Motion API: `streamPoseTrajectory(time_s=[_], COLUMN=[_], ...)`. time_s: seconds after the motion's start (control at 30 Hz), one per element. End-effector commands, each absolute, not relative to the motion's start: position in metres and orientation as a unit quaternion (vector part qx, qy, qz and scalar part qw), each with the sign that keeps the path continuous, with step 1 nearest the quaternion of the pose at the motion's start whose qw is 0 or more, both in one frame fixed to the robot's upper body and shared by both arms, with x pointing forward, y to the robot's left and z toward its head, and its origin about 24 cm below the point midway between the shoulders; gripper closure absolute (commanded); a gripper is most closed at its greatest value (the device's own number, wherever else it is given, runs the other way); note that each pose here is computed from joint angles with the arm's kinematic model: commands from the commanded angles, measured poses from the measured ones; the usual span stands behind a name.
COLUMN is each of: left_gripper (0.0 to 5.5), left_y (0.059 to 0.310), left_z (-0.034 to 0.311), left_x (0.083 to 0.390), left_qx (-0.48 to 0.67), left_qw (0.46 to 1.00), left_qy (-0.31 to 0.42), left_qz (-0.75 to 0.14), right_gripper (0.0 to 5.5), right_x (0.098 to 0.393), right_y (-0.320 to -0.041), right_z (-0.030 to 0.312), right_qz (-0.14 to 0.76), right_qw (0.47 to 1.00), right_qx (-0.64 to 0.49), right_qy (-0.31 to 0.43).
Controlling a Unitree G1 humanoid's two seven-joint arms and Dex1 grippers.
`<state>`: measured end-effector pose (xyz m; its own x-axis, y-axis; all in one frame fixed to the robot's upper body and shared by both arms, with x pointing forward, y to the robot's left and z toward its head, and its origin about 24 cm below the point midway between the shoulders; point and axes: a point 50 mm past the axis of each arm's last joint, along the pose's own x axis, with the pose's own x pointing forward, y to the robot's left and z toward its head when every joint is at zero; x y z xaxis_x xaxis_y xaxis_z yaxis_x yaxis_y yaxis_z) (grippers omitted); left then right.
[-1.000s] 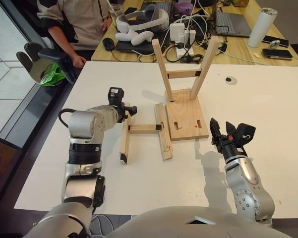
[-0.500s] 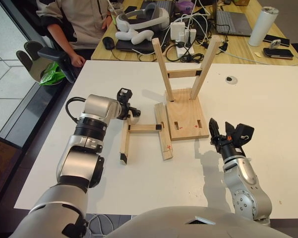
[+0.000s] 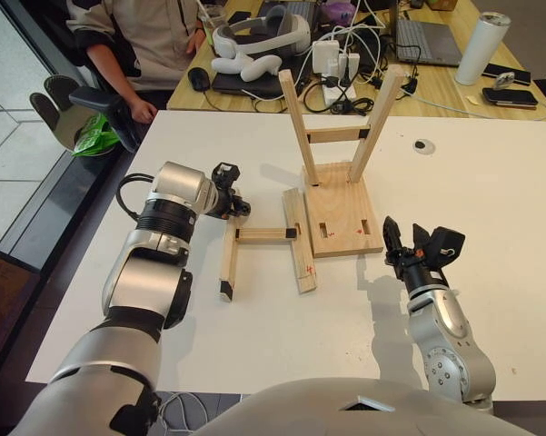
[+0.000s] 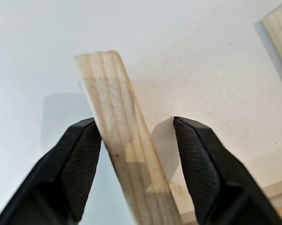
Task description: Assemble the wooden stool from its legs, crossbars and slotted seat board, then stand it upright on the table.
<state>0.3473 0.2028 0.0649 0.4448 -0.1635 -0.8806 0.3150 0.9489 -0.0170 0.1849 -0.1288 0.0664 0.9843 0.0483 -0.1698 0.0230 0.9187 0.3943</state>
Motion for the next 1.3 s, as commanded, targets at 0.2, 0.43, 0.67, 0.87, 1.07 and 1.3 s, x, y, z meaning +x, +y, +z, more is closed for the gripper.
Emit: streamPoseTrajectory(time_s=[0.2, 0.43, 0.67, 0.87, 1.07, 1.3], left_gripper=[4.08, 4.48, 4.48, 4.48, 4.48, 4.48], left_y=[0.203, 0.203, 0.267, 0.263, 0.175, 0.118], left_z=[0.052, 0.103, 0.204, 0.28, 0.271, 0.26], left_x=[0.348, 0.366, 0.362, 0.32, 0.289, 0.27], left_qx=[0.118, -0.003, -0.049, -0.177, -0.258, -0.28], left_qw=[0.827, 0.901, 0.988, 0.968, 0.954, 0.941], left_qy=[0.526, 0.407, 0.142, -0.149, -0.151, -0.122], left_qz=[-0.162, -0.15, 0.025, 0.094, -0.027, -0.146], right_gripper=[2.22, 2.22, 2.22, 2.22, 2.22, 2.22], right_x=[0.186, 0.186, 0.184, 0.184, 0.195, 0.226], right_y=[-0.123, -0.125, -0.13, -0.122, -0.082, -0.066], right_z=[0.067, 0.064, 0.066, 0.077, 0.12, 0.156], right_qz=[0.006, 0.007, 0.004, 0.081, 0.289, 0.431], right_qw=[0.973, 0.973, 0.975, 0.982, 0.941, 0.895], right_qx=[0.216, 0.212, 0.205, 0.151, 0.174, 0.112], right_qy=[0.084, 0.086, 0.083, 0.085, 0.027, 0.005])
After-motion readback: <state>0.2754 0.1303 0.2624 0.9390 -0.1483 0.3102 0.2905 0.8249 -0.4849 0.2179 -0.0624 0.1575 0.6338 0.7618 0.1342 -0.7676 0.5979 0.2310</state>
